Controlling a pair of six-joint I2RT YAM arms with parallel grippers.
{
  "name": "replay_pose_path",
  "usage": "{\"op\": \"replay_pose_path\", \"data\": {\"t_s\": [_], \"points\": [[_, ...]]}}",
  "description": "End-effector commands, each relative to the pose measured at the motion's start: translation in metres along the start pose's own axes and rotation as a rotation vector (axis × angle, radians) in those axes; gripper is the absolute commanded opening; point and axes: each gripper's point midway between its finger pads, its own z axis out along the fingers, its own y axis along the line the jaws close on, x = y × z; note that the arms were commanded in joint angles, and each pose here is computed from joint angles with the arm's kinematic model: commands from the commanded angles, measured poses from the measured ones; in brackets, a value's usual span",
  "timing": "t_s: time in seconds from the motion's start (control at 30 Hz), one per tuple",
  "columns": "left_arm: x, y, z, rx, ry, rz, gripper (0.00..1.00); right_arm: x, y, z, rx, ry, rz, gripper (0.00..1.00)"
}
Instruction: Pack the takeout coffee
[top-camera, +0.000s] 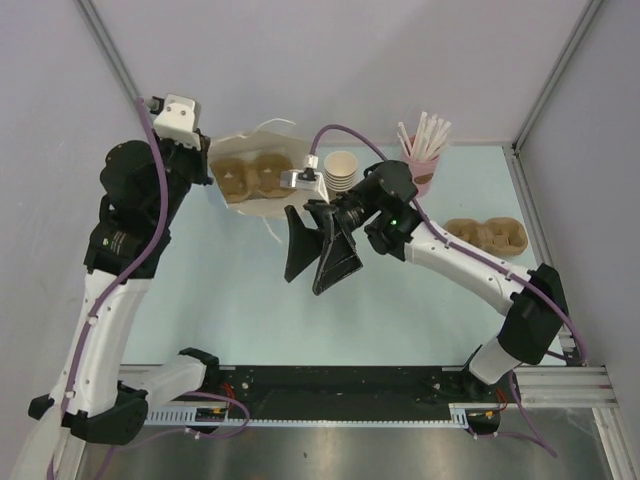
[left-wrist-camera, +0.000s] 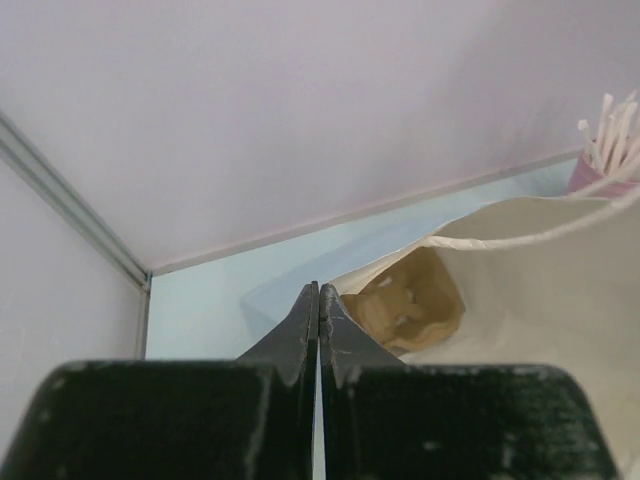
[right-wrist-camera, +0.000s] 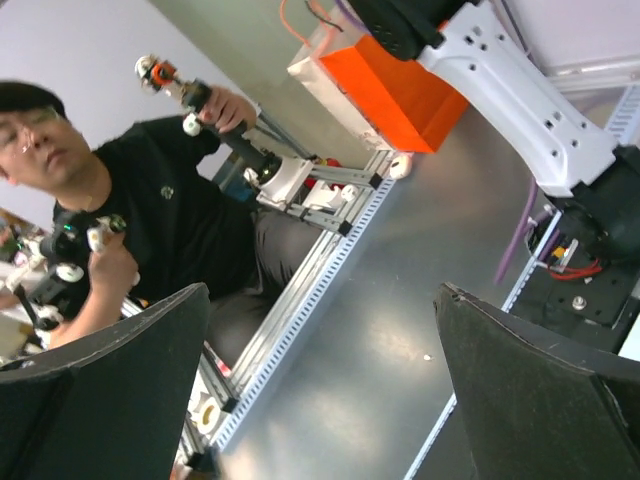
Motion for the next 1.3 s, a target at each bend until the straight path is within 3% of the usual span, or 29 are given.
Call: {"op": "replay_pose_path", "data": {"t_s": [0.0,0.13,0.33,0.47,0.63,0.7,0.93,1.13,1.27], "points": [[-0.023,0.031,-0.017,-0.133,-0.064,-0.007,0.00,0.007,0.027,-0.019,-0.007,0.096,-0.096,1.00],[-0.015,0.048,-0.030,-0.202,-0.026,0.046,0.00,-0.033,0.037,-0.071,0.153,-0.024,-0.251,1.00],[0.026,0.069,-0.043,-0.278,0.112,0.107,0.00,-0.072,0.017,-0.166,0.395,-0.232,-0.258,1.00],[0.039,0.079,-0.055,-0.301,0.117,0.093,0.00,-0.076,0.000,-0.192,0.427,-0.304,-0.189,0.99],[0.054,0.096,-0.055,-0.332,0.153,0.081,0.02,-0.071,-0.003,-0.195,0.431,-0.278,-0.195,1.00],[0.055,0.100,-0.055,-0.327,0.150,0.075,0.07,-0.070,-0.003,-0.202,0.448,-0.281,-0.186,1.00],[0.052,0.063,-0.030,-0.082,0.138,0.052,0.47,-0.068,-0.012,-0.224,0.491,-0.283,-0.127,1.00],[0.043,0.019,-0.005,0.077,0.128,0.089,0.62,-0.082,-0.027,-0.227,0.453,-0.306,-0.115,1.00],[0.013,-0.016,-0.012,0.182,0.028,0.127,0.77,-0.095,-0.003,-0.208,0.431,-0.285,-0.205,1.00]]}}
